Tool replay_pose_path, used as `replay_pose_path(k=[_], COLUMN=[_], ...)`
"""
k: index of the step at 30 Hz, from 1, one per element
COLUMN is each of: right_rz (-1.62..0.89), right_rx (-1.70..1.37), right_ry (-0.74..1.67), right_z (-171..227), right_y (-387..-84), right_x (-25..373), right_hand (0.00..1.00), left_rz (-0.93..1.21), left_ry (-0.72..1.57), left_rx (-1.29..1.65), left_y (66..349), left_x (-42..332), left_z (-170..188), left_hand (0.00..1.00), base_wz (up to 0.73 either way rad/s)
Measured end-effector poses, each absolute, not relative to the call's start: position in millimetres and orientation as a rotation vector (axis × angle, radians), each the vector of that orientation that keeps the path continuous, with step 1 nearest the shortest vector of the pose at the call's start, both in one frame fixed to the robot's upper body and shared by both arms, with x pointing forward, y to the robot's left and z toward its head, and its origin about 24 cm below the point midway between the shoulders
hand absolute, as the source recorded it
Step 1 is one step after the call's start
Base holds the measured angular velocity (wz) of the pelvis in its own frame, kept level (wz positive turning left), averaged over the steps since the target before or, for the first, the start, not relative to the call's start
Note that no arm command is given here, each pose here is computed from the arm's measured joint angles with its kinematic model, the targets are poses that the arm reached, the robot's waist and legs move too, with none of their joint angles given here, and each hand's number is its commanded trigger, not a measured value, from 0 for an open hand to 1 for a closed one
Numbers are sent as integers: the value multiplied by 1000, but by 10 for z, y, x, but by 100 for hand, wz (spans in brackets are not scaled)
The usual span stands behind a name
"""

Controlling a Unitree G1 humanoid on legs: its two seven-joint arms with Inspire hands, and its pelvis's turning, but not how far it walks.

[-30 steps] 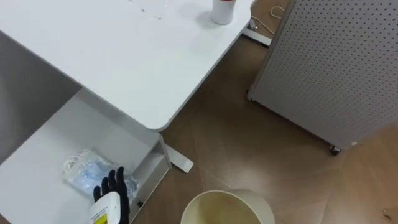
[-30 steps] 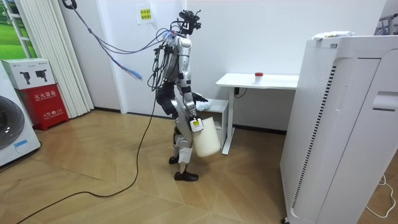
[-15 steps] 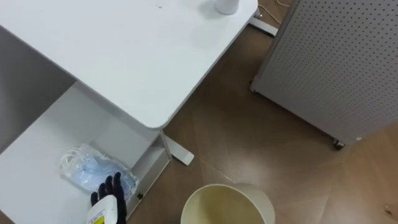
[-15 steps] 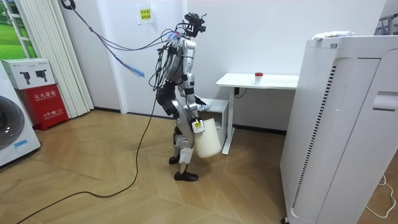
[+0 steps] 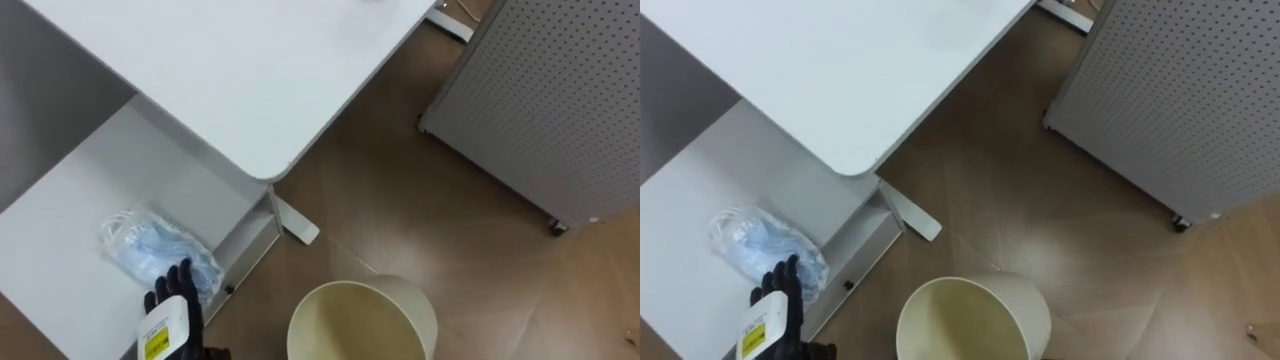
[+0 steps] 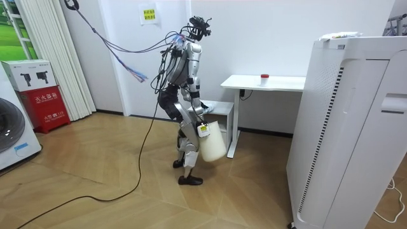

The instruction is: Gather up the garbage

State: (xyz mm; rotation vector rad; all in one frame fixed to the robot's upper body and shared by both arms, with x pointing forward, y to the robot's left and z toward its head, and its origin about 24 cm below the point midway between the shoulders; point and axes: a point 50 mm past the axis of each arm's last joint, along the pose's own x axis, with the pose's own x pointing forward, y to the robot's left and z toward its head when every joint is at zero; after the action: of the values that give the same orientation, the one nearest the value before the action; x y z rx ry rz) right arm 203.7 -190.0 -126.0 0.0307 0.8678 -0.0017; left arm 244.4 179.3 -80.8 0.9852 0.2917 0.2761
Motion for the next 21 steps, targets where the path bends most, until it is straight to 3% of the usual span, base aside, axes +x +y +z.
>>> replay_pose_path(k=[9,10,11,12,21], right_rz=[8,8,7,5,10], right_rx=[18,17,17,17,9], right_ry=[840,838,837,838,843], right_z=[-1213,-1208,-1204,-1195,-1163], right_y=[-1873,-1874,-1876,-1880,-1881], right_x=[2120,2129,2136,2154,2218], right_hand=[100,100,100,100,100], left_rz=[294,295,295,294,410], left_ry=[282,282,282,283,209], left_rx=[965,968,968,971,994], left_y=[1807,1815,1816,1824,1990], left_x=[2603,2614,2622,2641,2829], left_z=[-707,-699,-694,-683,-467], left_hand=[1,20,80,100,100], base_wz=[9,0,0,0,1])
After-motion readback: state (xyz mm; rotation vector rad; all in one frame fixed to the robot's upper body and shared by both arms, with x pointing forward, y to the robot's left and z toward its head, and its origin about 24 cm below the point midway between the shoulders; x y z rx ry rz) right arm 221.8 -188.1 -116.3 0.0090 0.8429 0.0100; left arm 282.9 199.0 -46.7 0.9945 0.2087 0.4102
